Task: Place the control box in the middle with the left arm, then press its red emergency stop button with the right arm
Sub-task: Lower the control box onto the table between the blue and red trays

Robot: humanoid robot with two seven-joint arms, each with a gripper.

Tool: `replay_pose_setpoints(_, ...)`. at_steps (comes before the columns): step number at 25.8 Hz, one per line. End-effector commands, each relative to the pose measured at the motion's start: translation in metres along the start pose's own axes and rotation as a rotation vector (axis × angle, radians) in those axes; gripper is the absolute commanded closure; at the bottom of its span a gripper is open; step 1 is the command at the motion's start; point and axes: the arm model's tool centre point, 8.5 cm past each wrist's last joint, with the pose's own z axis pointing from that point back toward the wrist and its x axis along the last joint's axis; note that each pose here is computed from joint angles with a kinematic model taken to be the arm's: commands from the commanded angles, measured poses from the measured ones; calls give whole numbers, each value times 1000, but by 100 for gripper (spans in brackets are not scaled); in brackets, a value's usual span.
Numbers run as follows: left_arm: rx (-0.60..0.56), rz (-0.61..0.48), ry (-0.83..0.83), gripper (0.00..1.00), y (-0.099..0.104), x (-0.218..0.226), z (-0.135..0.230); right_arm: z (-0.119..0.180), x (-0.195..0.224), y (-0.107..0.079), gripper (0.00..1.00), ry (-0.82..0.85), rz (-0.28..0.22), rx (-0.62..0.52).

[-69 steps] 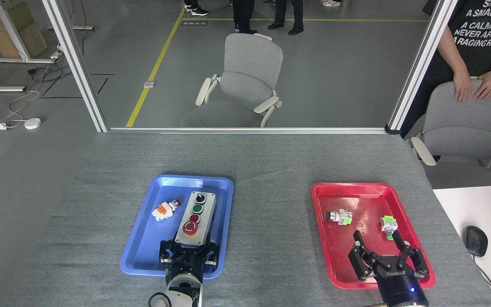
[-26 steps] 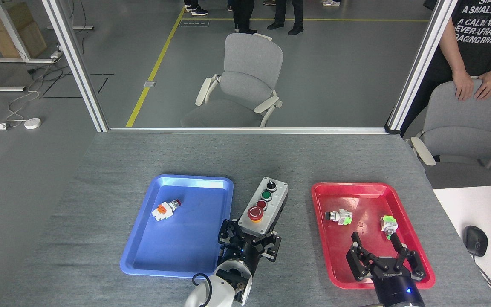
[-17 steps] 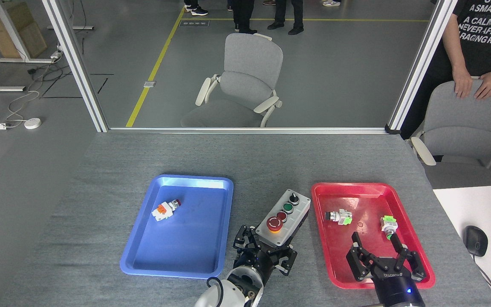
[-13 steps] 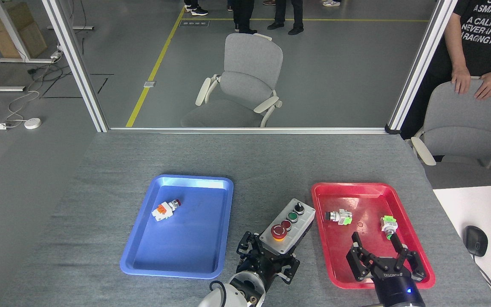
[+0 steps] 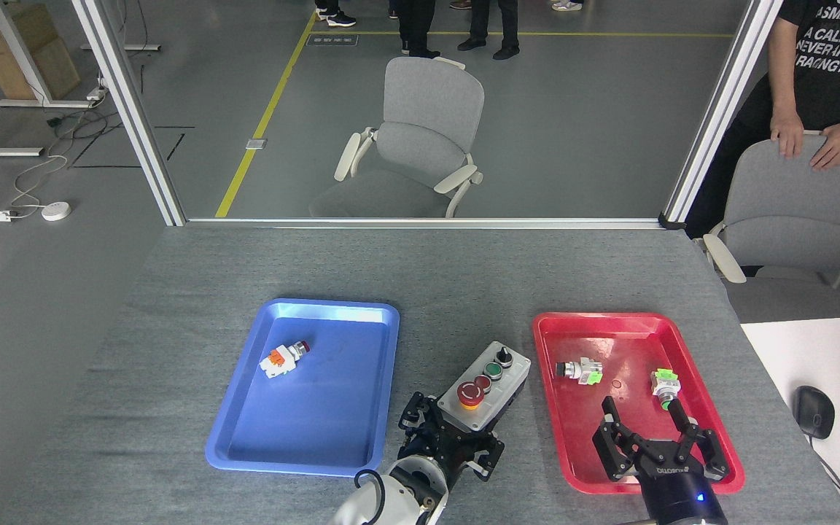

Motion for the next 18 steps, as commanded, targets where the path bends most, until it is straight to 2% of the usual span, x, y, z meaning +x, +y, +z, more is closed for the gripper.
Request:
replay_pose_setpoints(1, -7, -1, 16, 61, -1, -4, -1, 0, 0, 0, 3, 0, -1, -5)
replay_pose_setpoints(2, -11, 0, 25, 46, -3, -5, -1, 0, 0, 0, 3, -1, -1, -5)
replay_pose_setpoints(3, -16, -3, 36, 37, -5, -7, -1, 0, 1, 0, 4, -3, -1, -5)
replay_pose_setpoints(8, -14, -2, 43, 13, -6, -9, -1, -1, 3, 0, 6, -6, -2, -4)
replay_pose_setpoints(15, -9, 10, 44, 3, -3, -8, 0, 0, 4, 3, 6, -6, -6, 2)
replay_pose_setpoints(18, 5, 16, 35, 3, 1, -4, 1, -1, 5, 3, 6, -6, -11, 3)
